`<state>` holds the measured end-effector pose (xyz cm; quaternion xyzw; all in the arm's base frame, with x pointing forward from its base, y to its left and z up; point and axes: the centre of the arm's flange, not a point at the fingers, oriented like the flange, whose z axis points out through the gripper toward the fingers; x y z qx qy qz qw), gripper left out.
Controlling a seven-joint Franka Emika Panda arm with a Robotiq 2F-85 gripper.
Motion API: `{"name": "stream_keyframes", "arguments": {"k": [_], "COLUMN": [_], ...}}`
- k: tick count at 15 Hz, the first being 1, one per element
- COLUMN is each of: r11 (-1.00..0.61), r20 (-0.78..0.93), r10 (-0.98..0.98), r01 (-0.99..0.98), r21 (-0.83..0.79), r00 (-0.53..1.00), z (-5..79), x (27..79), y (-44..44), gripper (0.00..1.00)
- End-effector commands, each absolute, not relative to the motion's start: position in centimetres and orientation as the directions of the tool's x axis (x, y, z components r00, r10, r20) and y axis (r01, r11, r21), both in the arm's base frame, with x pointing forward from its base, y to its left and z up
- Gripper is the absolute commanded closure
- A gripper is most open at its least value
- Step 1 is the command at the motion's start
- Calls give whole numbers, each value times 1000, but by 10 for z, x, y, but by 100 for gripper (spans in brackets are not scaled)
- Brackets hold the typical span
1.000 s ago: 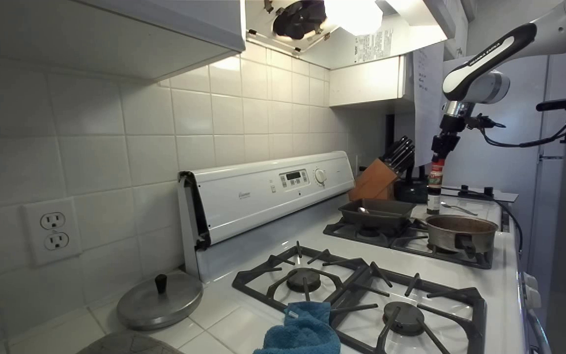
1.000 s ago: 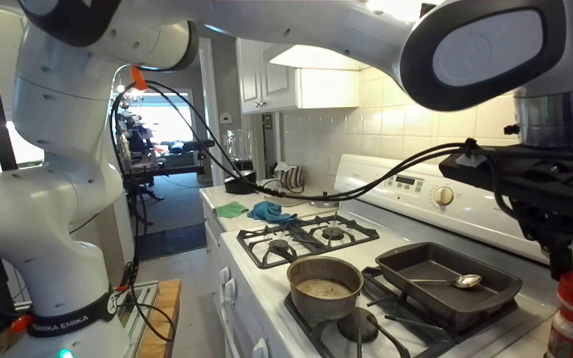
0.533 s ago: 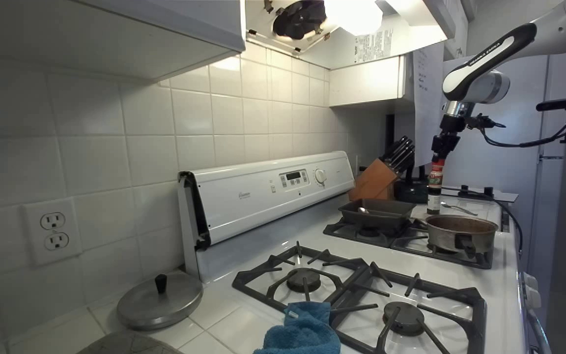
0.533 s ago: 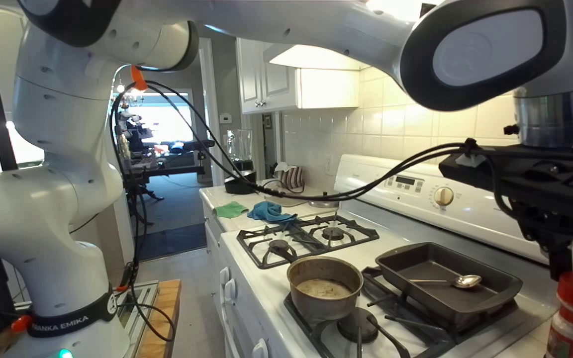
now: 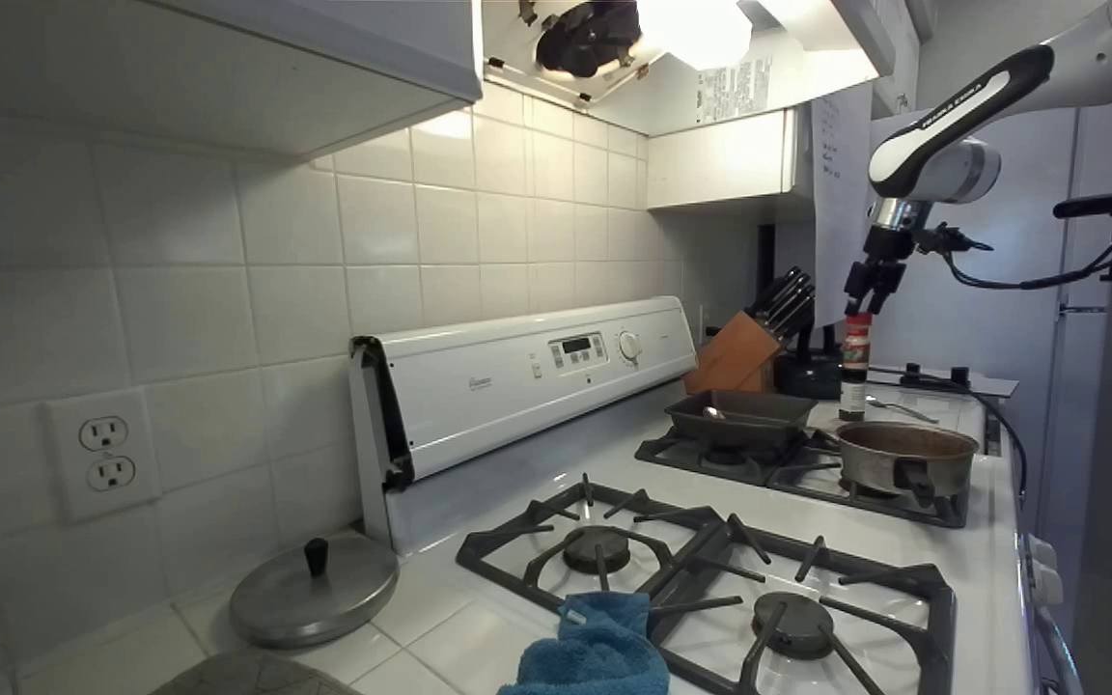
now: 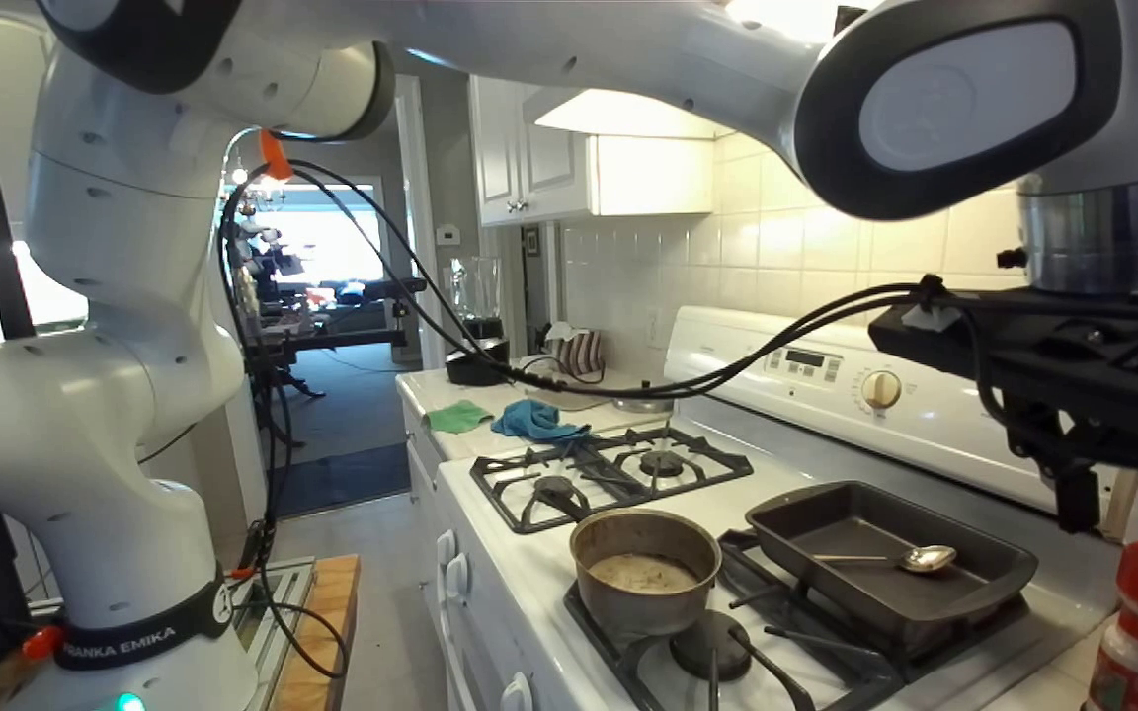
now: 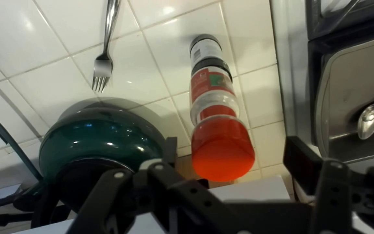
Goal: Stack up the spice bottles
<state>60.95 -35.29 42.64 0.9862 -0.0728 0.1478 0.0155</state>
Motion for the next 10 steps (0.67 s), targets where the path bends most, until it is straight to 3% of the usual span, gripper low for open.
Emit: {"name": "stream_keyframes", "arguments": {"k": [1, 10], "r11": [-991, -982], "r20": [288, 243], "r10": [-133, -189], "r01": [-137, -187], "r21": [-5, -32], "r00": [948, 951], "z": [432, 453], "x": [608, 576], "y": [-351, -330], "gripper": [0, 0]}}
